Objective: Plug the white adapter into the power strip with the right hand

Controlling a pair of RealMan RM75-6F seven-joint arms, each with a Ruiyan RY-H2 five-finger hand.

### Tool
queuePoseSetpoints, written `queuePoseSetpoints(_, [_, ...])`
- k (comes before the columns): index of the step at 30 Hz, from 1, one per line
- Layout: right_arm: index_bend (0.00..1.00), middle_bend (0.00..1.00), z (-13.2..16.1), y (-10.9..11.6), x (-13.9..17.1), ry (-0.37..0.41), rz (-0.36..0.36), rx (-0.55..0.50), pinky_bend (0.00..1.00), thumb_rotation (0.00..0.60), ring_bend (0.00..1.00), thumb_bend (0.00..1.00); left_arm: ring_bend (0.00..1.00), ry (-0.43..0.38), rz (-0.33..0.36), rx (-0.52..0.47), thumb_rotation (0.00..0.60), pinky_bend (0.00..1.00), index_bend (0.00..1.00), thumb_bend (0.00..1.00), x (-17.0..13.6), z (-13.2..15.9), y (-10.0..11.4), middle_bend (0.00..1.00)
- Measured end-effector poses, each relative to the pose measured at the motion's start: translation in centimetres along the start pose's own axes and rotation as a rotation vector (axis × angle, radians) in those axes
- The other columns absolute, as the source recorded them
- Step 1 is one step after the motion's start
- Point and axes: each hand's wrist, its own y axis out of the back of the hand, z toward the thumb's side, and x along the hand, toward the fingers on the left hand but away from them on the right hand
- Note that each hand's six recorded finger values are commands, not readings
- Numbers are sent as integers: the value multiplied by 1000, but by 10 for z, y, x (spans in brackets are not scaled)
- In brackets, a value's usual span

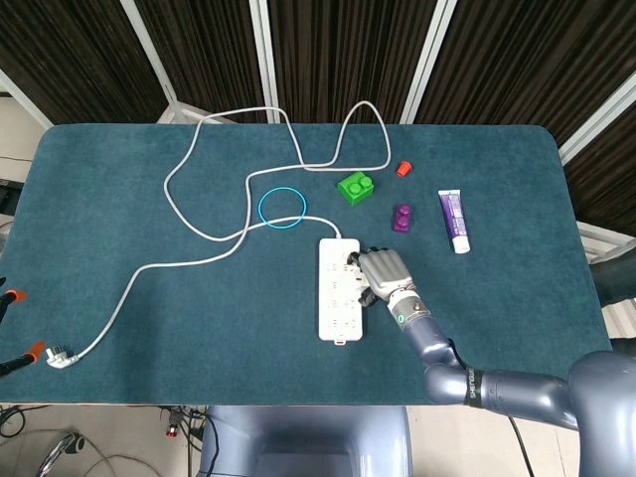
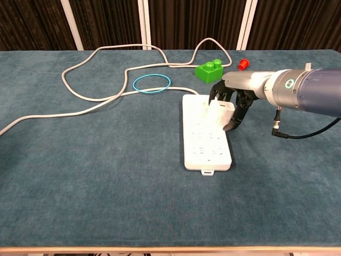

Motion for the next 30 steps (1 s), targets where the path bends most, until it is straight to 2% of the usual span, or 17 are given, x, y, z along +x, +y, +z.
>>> queuePoseSetpoints(7, [123, 99, 1, 15, 7, 7, -11, -33, 205, 600, 150, 188, 41, 0, -1, 2, 600, 106, 298, 136, 0, 0, -1, 102])
queuePoseSetpoints(14, [123, 99, -5, 38, 27, 26, -42, -78, 205, 600, 148, 188, 41, -6, -5, 1, 600, 106, 299, 136, -1, 2, -1, 102])
queuePoseSetpoints(20, [176, 99, -12, 53, 52, 53, -78, -85, 200, 600, 126, 188, 41, -9, -4, 1, 600, 106, 301, 136, -2, 3, -1, 102])
queuePoseSetpoints(24, [211, 84, -19, 53, 65, 62, -81, -70, 185, 600, 109, 188, 41, -15, -7, 3, 600, 106, 302, 136, -2, 5, -2, 102])
queuePoseSetpoints(30, [224, 62, -24, 38, 76, 70, -55, -49, 165, 600, 96, 187, 41, -15, -7, 5, 600, 106, 303, 136, -3, 5, -2, 102])
